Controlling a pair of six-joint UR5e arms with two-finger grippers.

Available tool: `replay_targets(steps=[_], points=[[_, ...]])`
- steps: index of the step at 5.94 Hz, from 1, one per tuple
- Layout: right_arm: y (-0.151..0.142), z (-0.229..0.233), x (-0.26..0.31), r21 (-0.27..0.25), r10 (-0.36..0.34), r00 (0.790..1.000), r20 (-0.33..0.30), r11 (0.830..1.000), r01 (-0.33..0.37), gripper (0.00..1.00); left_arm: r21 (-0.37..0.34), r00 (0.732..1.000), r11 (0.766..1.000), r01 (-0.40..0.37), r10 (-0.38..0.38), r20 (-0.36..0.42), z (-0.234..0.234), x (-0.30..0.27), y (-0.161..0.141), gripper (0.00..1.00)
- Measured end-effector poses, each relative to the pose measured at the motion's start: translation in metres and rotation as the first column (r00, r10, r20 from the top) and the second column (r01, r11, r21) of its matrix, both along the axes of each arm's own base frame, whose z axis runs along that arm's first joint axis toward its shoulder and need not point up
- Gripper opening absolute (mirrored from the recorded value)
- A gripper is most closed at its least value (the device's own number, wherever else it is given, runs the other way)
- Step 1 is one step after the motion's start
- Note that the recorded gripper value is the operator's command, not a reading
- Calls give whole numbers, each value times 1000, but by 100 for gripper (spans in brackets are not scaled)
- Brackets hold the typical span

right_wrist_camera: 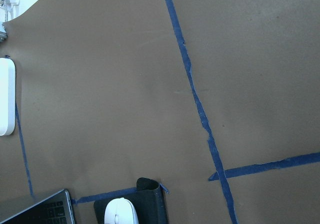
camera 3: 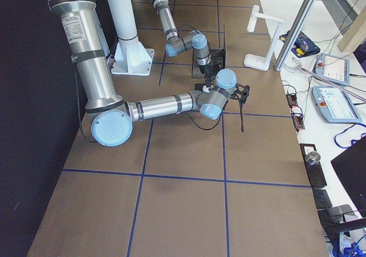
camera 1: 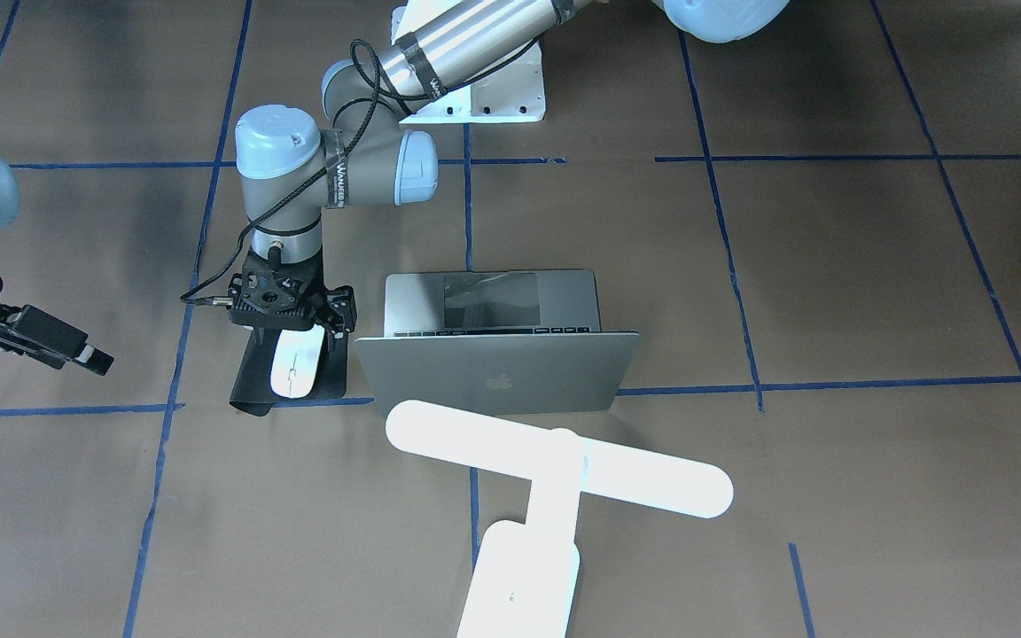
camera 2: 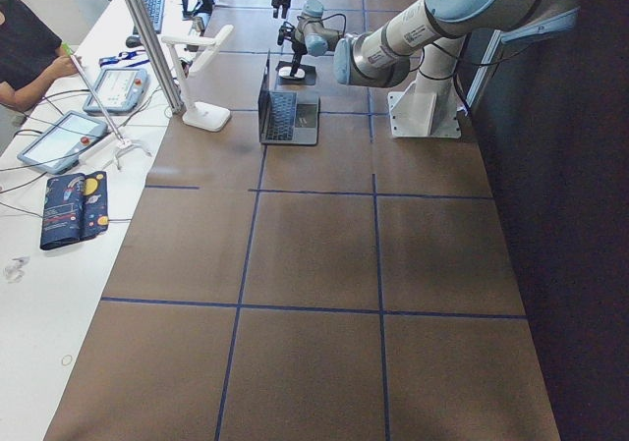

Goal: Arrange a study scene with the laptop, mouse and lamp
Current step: 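Carry the white mouse with the left gripper over the black mouse pad, then lower the mouse onto the pad and open the left gripper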

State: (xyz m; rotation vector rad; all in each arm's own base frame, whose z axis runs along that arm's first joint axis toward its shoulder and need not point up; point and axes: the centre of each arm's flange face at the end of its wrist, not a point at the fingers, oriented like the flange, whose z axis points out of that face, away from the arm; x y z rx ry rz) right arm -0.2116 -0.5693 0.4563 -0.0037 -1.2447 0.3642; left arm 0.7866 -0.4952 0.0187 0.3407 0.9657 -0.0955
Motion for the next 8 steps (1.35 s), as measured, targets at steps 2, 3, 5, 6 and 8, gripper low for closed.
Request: replay_targets(steps=[2, 3, 5, 6, 8], points=[[0, 2, 1, -4, -1, 1000, 0, 1000, 1, 100, -12, 999, 1000, 14, -14, -37, -18, -6, 1, 100], [-2, 4, 8, -6, 11, 1000, -4, 1000, -11, 100, -20, 997, 1000, 23, -24, -77, -31, -15, 3, 100], [-1, 14, 38, 18, 39, 999, -16, 999, -39, 100, -39, 987, 999, -3, -3, -164, -26, -53, 19, 100], [11, 32, 59, 76, 34, 998, -47, 997, -30, 100, -36, 982, 999, -14, 7, -191, -18, -86, 30, 100], [38, 79, 103, 190, 19, 992, -127, 982, 5, 100, -12, 968, 1000, -21, 17, -249, 21, -163, 50, 99]])
